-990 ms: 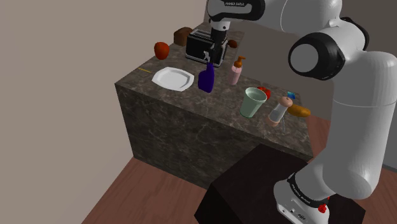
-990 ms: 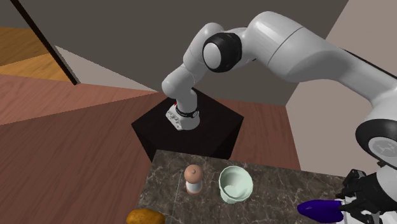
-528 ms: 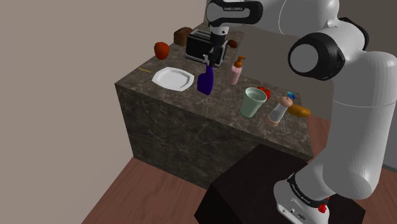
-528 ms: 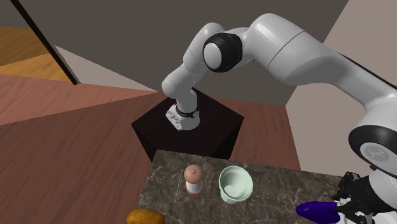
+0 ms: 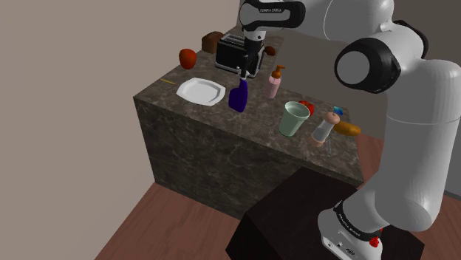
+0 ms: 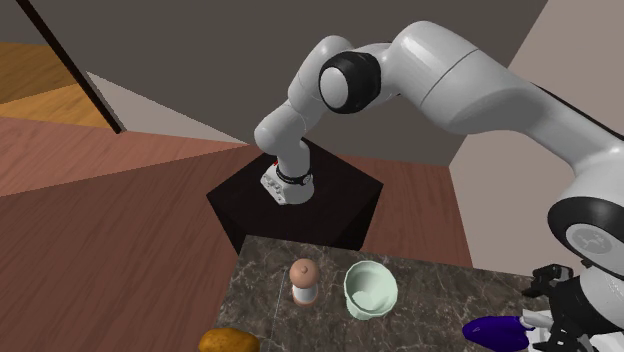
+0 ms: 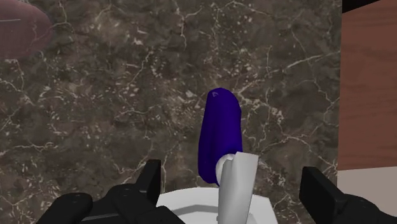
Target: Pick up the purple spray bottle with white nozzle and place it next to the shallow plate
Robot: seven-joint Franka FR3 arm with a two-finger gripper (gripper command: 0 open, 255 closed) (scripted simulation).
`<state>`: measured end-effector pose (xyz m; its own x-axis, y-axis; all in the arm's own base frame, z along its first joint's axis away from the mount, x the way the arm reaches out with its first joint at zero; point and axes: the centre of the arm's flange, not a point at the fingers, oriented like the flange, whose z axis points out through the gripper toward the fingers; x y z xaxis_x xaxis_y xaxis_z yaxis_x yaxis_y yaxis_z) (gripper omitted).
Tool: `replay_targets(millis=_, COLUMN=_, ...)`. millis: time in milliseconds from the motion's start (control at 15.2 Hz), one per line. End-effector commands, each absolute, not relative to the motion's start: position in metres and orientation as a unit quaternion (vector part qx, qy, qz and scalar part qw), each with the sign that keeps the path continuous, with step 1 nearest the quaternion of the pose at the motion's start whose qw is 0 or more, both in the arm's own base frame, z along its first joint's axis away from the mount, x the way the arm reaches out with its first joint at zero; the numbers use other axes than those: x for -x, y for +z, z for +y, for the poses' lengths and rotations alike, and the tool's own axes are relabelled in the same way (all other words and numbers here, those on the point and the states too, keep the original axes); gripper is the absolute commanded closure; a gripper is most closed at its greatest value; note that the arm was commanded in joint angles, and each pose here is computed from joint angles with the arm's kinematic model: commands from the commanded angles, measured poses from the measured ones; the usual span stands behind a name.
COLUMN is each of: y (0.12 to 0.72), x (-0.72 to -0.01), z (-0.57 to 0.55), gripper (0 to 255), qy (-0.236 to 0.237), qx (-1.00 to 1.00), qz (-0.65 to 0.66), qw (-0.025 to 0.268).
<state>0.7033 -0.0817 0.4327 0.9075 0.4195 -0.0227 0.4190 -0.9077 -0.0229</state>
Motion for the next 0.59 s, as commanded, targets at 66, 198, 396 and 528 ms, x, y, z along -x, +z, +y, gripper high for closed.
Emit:
replay_targets(millis=66, y=0.446, x=-0.704, z=-0.082, gripper=0, qy=0.014, qx=0.977, qz=-0.215, qw=0.009)
replay_targets(millis=198, y=0.472, x=-0.705, z=-0.082, gripper=0, qy=0.014, qx=0.977, qz=-0.215, qw=0.009)
replay_targets(millis=396, y=0.483, x=-0.705, z=-0.082, gripper=0, qy=0.014, qx=0.977, qz=-0.215, qw=0.009)
replay_targets(millis=528, y=0.483, x=-0.705, z=-0.082, gripper=0, qy=0.014, qx=0.977, qz=-0.215, qw=0.009)
